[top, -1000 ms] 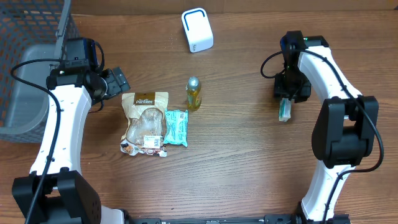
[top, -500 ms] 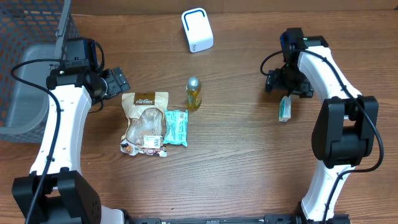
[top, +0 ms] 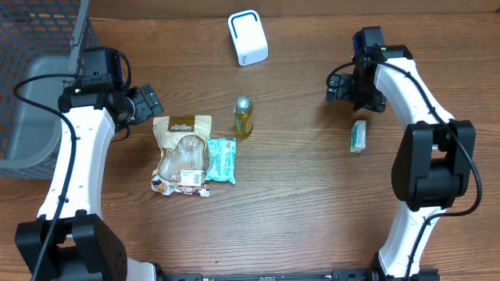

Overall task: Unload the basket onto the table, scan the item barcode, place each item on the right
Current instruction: 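Move the Kleenex pack right and release it on the table, then move the open right gripper left over the yellow oil bottle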

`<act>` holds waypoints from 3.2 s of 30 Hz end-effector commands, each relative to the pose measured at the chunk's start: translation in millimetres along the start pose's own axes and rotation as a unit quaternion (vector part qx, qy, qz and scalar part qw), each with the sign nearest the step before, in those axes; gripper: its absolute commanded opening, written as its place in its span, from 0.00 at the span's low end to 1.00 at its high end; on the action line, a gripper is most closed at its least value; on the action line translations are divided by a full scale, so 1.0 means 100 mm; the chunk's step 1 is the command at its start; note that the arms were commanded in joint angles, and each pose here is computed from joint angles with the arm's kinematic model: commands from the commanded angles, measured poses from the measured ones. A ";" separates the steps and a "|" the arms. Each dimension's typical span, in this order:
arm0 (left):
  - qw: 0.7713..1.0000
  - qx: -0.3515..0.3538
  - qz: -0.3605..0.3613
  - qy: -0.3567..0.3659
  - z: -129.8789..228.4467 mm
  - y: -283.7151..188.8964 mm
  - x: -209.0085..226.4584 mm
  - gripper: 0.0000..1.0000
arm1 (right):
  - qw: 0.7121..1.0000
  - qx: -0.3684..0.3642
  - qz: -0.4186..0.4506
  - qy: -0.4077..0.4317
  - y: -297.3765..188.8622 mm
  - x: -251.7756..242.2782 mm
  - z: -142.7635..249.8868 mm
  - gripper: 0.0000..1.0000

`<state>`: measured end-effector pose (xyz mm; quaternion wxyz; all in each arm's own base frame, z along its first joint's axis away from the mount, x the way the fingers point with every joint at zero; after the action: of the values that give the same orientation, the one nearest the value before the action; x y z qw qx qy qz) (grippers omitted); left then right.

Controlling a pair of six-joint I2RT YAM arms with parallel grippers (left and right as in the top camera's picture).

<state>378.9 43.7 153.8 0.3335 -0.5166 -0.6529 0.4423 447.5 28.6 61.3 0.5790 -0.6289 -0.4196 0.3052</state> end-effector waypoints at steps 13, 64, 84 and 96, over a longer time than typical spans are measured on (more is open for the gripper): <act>1.000 -0.012 0.004 0.004 -0.05 -0.07 -0.02 0.99 | 0.990 0.138 -0.035 -0.004 0.06 0.18 0.62 1.00; 1.000 -0.012 0.004 0.004 -0.05 -0.07 -0.02 1.00 | 0.979 0.075 -0.187 -0.026 -1.00 1.42 1.21 1.00; 1.000 -0.012 0.004 0.004 -0.05 -0.07 -0.02 1.00 | 0.981 -0.127 -0.145 0.015 -1.09 2.01 1.46 0.97; 1.000 -0.012 0.004 0.004 -0.05 -0.07 -0.02 0.99 | 0.981 -0.151 -0.117 0.021 -0.72 2.11 1.46 0.93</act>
<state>378.8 43.5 153.7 0.3337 -0.5166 -0.6527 0.4423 397.9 285.6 149.0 0.5243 -0.6445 -0.5346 0.1549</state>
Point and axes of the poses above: each gripper's point midway between its finger pads, its own y axis out along the fingers, its own x axis along the line the jaws close on, z = x × y, the point moved 1 cm from there along -y, back along the fingers, and after that the axes turned 14 degrees about y, right-handed, at the moved point
